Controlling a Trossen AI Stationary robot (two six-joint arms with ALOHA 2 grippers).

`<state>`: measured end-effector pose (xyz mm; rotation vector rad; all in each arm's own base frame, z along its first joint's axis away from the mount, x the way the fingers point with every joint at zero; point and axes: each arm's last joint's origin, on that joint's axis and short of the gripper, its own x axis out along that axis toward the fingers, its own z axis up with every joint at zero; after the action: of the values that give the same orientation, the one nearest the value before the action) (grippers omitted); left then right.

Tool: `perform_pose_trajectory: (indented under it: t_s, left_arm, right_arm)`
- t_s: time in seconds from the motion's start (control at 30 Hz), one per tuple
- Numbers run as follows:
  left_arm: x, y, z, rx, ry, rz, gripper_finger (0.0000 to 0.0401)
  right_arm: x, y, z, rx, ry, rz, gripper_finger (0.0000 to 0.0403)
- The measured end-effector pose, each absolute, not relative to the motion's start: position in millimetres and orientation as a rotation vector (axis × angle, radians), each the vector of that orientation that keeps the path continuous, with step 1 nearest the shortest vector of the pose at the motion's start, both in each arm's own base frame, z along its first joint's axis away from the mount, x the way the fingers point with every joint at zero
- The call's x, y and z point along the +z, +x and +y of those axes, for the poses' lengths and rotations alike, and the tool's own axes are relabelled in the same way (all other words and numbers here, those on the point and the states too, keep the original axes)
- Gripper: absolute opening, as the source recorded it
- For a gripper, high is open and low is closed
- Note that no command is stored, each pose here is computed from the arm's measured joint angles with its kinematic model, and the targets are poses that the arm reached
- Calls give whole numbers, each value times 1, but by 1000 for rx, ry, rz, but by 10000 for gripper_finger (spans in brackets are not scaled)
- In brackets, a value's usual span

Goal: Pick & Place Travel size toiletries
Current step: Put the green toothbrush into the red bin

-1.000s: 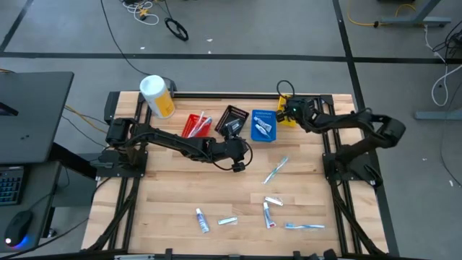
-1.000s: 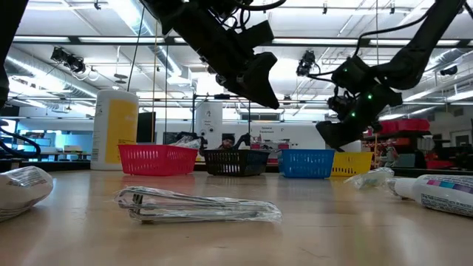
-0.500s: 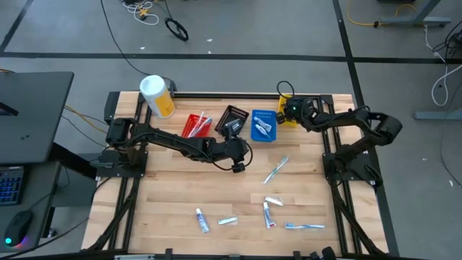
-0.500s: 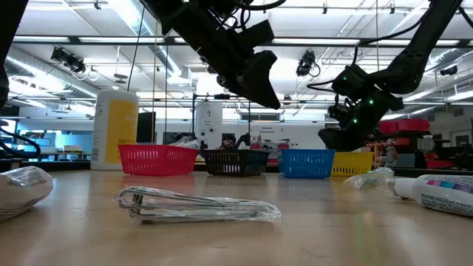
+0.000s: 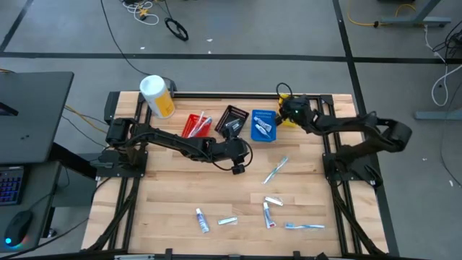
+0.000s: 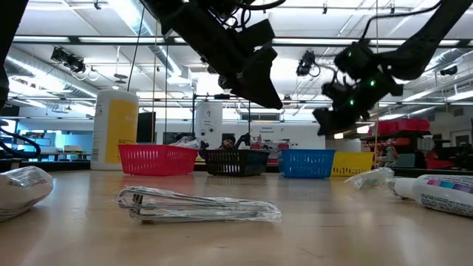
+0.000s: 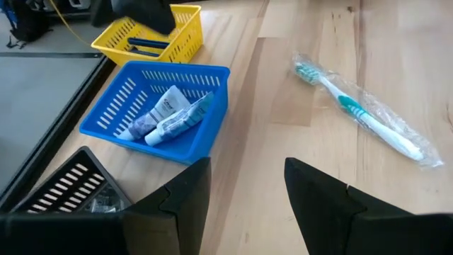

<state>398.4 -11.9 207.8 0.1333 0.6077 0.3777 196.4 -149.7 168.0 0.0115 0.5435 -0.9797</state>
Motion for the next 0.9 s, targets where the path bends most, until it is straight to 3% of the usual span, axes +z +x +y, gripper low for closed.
perform_pose_trajectory:
  t_s: [0.23, 0.53, 0.9]
  left_arm:
    - [207, 398, -12, 388, 45, 593, 189]
    - [207, 398, -13, 419, -72, 569, 189]
    - [207, 399, -14, 377, -113, 573, 189]
  right_arm:
    - [206, 202, -116, -820, -56, 372, 90]
    - [224, 204, -75, -178, -53, 289, 90]
    - [205, 196, -54, -39, -36, 520, 90]
